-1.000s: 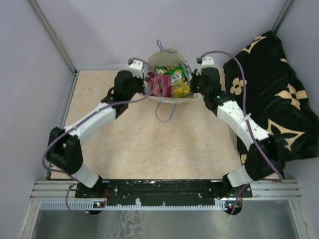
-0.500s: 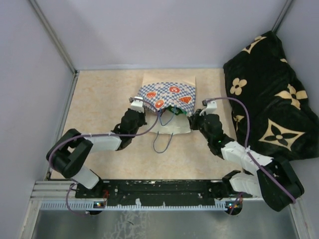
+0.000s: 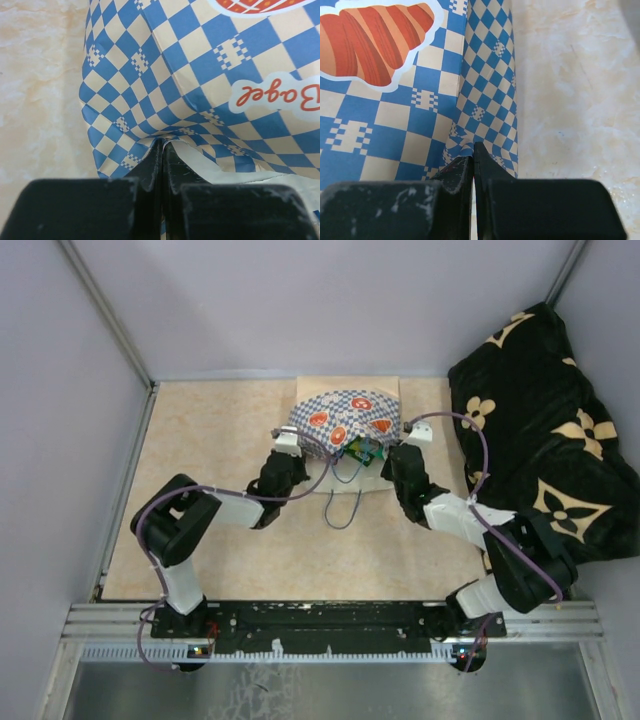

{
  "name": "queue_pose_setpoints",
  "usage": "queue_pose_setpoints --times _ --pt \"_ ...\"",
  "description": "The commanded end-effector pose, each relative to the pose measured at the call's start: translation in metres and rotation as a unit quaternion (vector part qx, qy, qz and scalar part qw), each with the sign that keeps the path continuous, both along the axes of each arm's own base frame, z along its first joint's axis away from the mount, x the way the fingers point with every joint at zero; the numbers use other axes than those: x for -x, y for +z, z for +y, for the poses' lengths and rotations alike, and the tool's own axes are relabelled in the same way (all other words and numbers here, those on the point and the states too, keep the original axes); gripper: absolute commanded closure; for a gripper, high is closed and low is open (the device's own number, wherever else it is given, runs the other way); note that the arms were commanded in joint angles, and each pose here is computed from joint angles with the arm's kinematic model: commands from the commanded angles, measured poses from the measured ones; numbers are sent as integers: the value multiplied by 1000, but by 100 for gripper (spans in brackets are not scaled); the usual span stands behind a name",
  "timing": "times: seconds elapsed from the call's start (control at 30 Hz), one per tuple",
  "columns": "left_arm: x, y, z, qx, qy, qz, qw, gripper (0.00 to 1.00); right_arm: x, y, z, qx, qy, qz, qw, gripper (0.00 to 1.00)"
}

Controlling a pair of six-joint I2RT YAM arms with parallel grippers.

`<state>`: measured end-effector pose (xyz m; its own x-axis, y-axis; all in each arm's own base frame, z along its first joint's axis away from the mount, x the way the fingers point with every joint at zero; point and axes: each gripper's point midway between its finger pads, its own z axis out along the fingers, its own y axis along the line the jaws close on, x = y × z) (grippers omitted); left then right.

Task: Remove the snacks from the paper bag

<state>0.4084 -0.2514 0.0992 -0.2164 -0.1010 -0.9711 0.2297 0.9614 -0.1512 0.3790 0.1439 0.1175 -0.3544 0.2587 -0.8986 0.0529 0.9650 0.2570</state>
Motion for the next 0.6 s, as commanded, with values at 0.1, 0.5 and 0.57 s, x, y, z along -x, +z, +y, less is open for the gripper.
queue_pose_setpoints --times 0.1,0.5,0.57 --pt "-35 24 -55 29 -60 -36 997 100 -24 38 -34 -7 -94 -48 994 100" --pt "-39 3 -146 73 -240 13 968 100 7 33 -85 -21 -176 -67 982 100" --pt "-47 -3 -155 69 -248 18 966 100 3 26 -89 -34 -176 -61 982 100"
